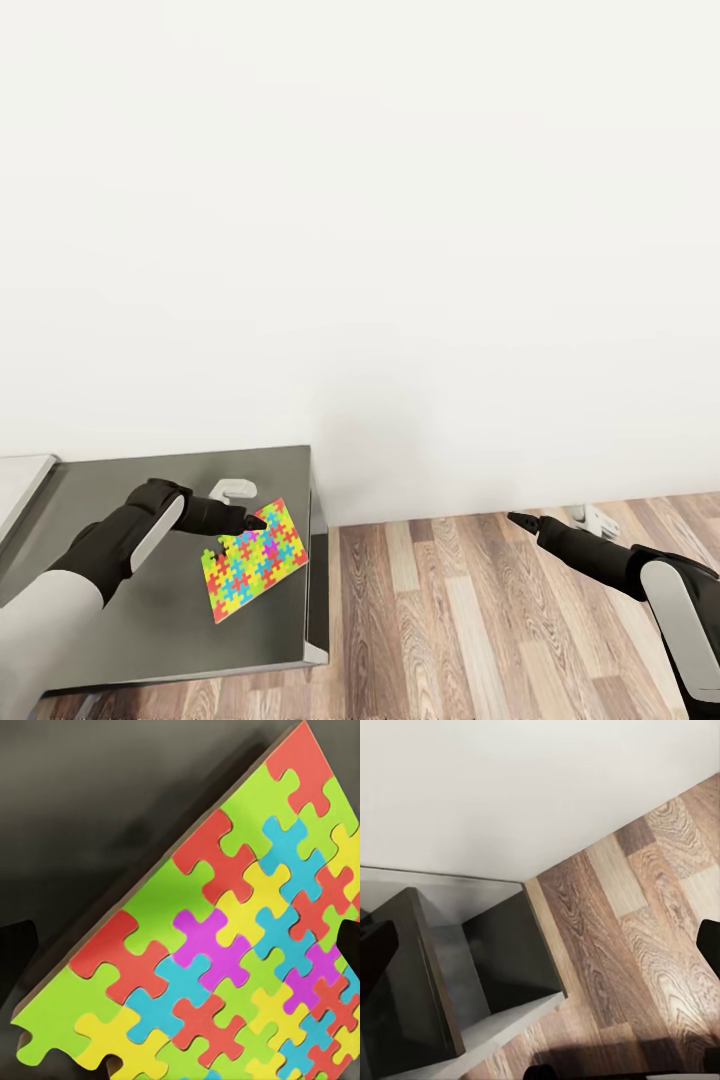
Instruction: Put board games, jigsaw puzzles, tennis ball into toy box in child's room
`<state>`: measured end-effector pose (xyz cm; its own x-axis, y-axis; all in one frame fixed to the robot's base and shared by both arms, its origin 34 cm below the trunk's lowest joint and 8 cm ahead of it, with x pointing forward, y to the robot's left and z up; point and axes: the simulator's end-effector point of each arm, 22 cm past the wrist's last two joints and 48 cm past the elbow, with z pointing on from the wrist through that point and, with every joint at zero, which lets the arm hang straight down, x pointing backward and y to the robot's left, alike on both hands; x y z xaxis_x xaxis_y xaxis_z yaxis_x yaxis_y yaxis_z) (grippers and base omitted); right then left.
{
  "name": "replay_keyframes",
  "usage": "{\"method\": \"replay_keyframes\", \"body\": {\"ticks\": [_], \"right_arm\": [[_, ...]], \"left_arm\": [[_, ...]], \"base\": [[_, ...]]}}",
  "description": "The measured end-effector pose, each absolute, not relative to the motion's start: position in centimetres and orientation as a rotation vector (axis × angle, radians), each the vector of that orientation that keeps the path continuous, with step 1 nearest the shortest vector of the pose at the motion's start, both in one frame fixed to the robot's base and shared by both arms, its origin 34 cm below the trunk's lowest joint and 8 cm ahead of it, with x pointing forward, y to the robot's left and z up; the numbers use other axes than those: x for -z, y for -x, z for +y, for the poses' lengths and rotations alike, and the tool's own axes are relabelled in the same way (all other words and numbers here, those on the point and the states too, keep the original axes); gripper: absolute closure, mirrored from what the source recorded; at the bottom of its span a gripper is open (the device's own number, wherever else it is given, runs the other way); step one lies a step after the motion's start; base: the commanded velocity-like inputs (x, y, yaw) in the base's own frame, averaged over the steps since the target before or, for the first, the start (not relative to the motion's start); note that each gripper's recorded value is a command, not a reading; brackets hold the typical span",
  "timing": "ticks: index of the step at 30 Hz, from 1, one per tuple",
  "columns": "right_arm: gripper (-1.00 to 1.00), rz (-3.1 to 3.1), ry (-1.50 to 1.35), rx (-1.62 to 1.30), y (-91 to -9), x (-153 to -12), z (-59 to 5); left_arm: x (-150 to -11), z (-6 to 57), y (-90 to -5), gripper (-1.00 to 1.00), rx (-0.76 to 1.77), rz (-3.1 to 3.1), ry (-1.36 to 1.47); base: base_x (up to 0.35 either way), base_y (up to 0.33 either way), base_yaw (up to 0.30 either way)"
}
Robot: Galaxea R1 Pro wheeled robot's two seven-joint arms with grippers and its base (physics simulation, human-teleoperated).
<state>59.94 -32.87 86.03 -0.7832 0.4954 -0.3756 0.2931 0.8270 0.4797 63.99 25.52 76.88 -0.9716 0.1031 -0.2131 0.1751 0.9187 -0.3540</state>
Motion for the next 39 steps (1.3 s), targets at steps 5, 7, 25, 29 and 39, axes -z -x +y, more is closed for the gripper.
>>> {"method": "replay_keyframes", "body": {"ticks": [5,7,25,29,39], "right_arm": [[-1.00,2.512,-0.582,-0.550,-59.92,-85.98,-32.87],[-1.00,2.512,-0.582,-0.550,-59.92,-85.97,-32.87],[-1.00,2.512,-0.583,-0.550,-59.92,-85.95,-32.87],[-1.00,2.512,-0.583,-0.550,-59.92,-85.96,-32.87],[-1.00,2.512,-0.583,-0.550,-59.92,-85.96,-32.87]], "left_arm": [[-76.82,25.52,-63.96,-1.00,0.559,2.890,-0.211],[-76.81,25.52,-63.95,-1.00,0.559,2.890,-0.211],[-76.79,25.40,-63.94,-1.00,0.562,2.890,-0.213],[-76.80,25.41,-63.94,-1.00,0.561,2.890,-0.214],[-76.80,24.78,-63.93,-1.00,0.575,2.887,-0.218]], "base": [[0.000,0.000,0.000],[0.000,0.000,0.000],[-0.018,-0.061,0.000],[-0.033,-0.076,0.000],[-0.047,-0.063,0.000]]}}
